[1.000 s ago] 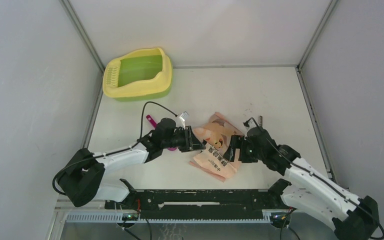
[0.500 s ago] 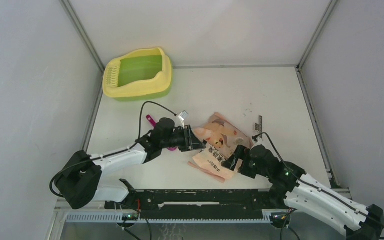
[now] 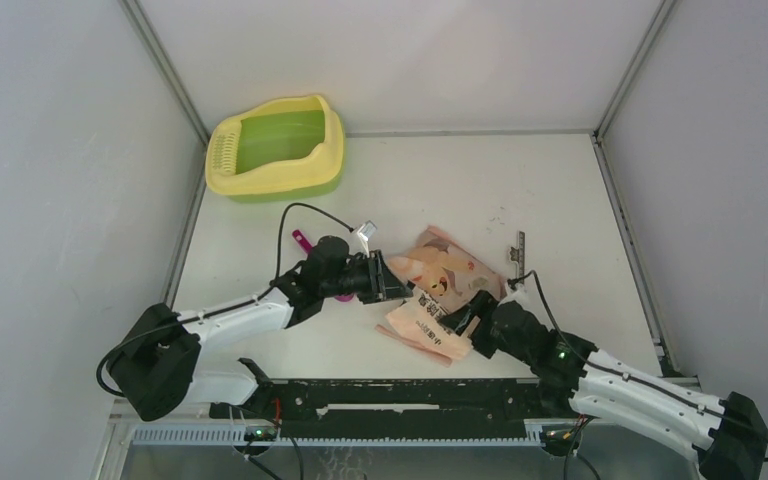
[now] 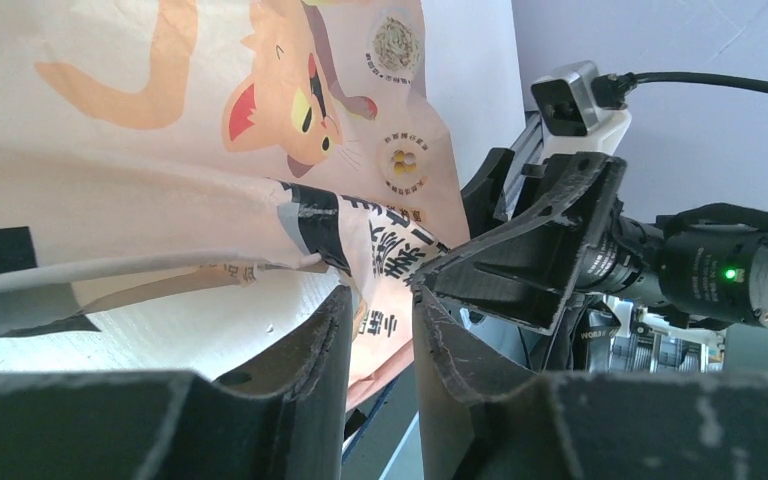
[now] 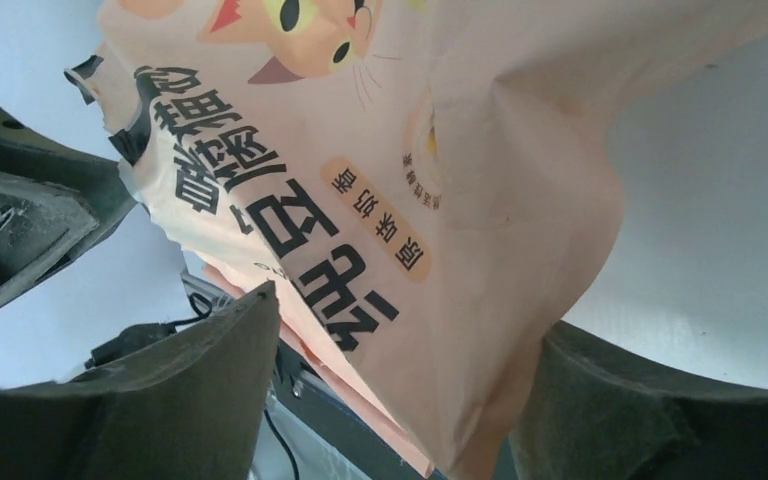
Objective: Fill the litter box with clean litter
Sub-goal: Open the cat litter bag at the center of the board.
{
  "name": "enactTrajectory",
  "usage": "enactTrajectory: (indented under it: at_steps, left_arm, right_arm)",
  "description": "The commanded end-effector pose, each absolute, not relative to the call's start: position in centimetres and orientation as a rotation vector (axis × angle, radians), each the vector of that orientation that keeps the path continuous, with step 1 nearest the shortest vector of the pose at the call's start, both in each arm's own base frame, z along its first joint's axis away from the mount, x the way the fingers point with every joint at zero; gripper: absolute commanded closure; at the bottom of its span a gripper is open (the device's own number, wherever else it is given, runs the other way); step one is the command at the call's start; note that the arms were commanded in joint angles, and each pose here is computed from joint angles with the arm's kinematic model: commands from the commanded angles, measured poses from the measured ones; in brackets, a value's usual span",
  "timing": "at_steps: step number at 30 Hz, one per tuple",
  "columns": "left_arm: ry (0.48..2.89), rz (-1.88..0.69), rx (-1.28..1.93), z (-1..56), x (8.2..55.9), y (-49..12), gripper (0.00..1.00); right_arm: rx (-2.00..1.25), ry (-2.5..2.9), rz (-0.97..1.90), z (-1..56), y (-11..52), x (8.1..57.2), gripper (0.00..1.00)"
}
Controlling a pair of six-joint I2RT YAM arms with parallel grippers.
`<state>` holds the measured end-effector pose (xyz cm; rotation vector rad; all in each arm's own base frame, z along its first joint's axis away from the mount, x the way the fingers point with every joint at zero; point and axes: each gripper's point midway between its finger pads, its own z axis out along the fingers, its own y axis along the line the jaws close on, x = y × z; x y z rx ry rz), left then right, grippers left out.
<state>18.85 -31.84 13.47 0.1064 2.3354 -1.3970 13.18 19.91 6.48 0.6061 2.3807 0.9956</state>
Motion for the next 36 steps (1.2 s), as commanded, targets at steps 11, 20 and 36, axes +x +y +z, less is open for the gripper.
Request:
enactTrajectory:
  at_steps: [11, 20, 36]
  left_arm:
    - [2.190, -1.402, 0.171, 19.2, 19.4, -30.5, 0.64]
    - [2.163, -1.187, 0.074, 22.2, 22.7, -24.2, 0.56]
    - [2.144, -1.159, 0.020, 22.2, 22.9, -23.2, 0.56]
  right_arm:
    - [0.723, 2.119, 1.322, 15.6, 23.5, 15.1, 1.00]
    - [0.607, 2.031, 1.515, 22.7, 21.3, 18.2, 1.00]
    - [0.103, 1.847, 1.824, 36.9, 22.3, 23.9, 1.00]
